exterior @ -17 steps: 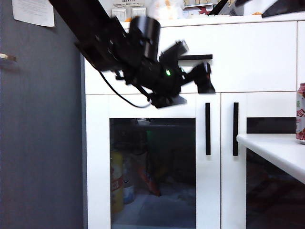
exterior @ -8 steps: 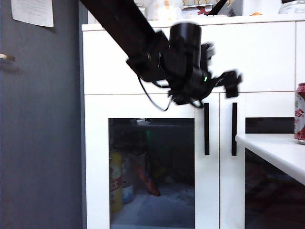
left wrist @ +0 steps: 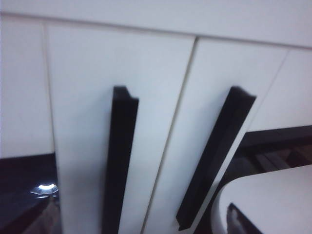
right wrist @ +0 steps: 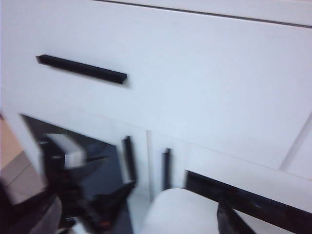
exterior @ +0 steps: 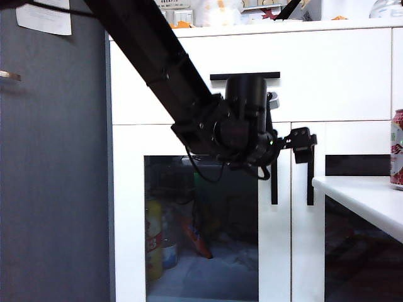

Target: Open the left door of the white cabinet, pick up a can of beverage from the table on the right, place it inside the cabinet, and finally close the cabinet door.

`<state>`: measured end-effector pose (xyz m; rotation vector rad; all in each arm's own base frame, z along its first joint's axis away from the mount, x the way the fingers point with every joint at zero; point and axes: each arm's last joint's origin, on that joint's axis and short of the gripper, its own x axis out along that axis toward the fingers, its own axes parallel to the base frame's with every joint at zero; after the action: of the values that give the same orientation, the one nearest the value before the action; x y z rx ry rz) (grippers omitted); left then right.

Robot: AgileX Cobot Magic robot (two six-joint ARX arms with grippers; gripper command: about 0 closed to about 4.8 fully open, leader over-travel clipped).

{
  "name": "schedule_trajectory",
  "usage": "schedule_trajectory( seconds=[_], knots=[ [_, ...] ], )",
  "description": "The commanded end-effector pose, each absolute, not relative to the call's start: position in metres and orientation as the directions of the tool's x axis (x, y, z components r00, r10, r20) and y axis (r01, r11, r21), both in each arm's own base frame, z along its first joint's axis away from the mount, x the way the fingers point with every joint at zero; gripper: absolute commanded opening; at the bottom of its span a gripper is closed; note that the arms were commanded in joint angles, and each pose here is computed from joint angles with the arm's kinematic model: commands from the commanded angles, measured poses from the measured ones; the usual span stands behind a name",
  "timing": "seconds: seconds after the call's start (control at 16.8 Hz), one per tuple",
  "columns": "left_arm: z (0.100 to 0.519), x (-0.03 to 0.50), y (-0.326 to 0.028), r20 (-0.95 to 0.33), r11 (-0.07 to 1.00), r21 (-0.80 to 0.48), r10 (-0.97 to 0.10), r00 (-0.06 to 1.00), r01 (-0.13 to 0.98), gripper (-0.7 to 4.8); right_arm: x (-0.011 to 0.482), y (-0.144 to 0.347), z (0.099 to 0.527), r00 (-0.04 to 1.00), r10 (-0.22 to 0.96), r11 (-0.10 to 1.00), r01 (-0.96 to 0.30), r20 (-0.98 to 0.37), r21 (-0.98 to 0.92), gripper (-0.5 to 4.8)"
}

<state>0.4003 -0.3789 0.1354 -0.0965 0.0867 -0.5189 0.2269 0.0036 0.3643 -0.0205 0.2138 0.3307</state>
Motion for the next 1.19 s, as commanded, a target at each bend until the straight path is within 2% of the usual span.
schedule_trajectory(
  seconds=[0.06,0.48,0.84,0.95,1.19],
  knots=[
    [0.142,0.401,-0.379,0.036,0.873,-0.142,-0.467,0.884,0.467,4.79,0.226,0.004,0.367,0.925,0.326,0.943,-0.333,-0.197,-0.005,4.08],
    [0.163,0.417,-0.394,0.056,0.865,-0.164,-0.473,0.879,0.475,4.79,0.227,0.005,0.356,0.909,0.328,0.941,-0.337,-0.256,0.010,4.08],
    [0.139,0.422,-0.394,-0.011,0.897,-0.171,-0.416,0.909,0.409,4.79,0.227,0.004,0.354,0.908,0.327,0.942,-0.336,-0.261,0.010,4.08],
    [0.139,0.423,-0.393,-0.003,0.912,-0.175,-0.378,0.926,0.371,4.79,0.227,0.004,0.353,0.907,0.327,0.942,-0.337,-0.263,0.010,4.08],
    [0.138,0.422,-0.394,0.006,0.901,-0.226,-0.379,0.925,0.371,4.79,0.227,0.004,0.353,0.907,0.327,0.942,-0.336,-0.264,0.010,4.08]
  ],
)
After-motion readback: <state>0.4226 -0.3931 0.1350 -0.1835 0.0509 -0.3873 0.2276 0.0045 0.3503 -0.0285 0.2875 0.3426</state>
